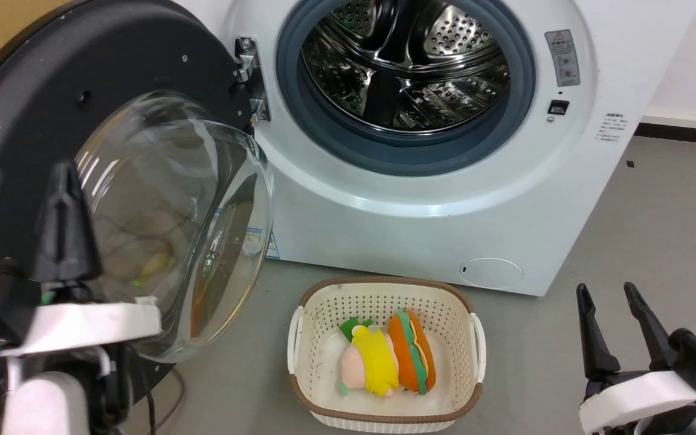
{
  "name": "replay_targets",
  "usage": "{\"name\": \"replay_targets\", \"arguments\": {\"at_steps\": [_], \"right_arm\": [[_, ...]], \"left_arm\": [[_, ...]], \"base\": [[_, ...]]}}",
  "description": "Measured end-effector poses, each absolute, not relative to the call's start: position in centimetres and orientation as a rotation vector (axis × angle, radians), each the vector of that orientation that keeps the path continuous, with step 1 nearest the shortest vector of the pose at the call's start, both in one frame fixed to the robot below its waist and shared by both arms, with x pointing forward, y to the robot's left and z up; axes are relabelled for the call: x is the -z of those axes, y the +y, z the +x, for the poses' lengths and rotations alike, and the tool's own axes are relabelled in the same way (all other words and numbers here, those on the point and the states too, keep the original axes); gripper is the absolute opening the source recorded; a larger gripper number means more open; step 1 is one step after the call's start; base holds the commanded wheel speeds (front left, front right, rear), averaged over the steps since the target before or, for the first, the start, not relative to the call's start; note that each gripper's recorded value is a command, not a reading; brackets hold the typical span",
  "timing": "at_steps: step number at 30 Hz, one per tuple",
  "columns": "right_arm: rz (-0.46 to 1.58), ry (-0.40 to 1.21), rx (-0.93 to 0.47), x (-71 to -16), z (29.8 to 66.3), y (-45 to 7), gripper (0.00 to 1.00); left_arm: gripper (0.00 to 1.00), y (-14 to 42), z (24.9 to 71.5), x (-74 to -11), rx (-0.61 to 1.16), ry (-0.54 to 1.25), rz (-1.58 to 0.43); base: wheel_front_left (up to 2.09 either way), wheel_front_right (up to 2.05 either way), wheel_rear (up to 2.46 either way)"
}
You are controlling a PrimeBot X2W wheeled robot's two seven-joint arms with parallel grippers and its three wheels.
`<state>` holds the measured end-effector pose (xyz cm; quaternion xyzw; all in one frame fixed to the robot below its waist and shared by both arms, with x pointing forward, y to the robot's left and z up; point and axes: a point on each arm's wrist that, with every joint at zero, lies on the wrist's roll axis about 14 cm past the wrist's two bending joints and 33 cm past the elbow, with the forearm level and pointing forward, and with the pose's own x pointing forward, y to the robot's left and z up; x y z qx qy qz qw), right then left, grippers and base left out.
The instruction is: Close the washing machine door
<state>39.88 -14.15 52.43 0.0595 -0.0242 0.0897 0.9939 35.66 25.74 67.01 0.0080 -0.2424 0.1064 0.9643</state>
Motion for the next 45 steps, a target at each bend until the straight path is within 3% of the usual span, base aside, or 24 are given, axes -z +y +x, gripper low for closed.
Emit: {"name": "replay_targets", "arguments": {"at_steps": [8,21,27,33,45], "right_arm": [[0.145,-0.037,-0.202,-51.7,40.7,-13.2,1.0],[0.184,-0.01,-0.237,-50.4,41.9,-11.6,1.0],[0.2,0.001,-0.246,-49.7,42.3,-11.1,1.0],[0.23,0.019,-0.242,-48.8,42.8,-10.8,1.0],[0.271,0.033,-0.235,-47.9,43.3,-10.6,1.0]], "left_arm": [[0.0,30.4,33.3,-71.1,-0.318,-0.637,0.008],[0.0,37.2,30.2,-72.3,-0.462,-0.694,-0.053],[0.0,41.1,29.5,-71.2,-0.53,-0.641,-0.145],[0.0,45.4,29.3,-67.0,-0.591,-0.477,-0.38],[0.0,45.3,29.3,-61.0,-0.482,-0.198,-0.676]], "base": [[0.0,0.0,0.0],[0.0,0.0,0.0],[0.0,0.0,0.0],[0.0,0.0,0.0],[0.0,0.0,0.0]]}}
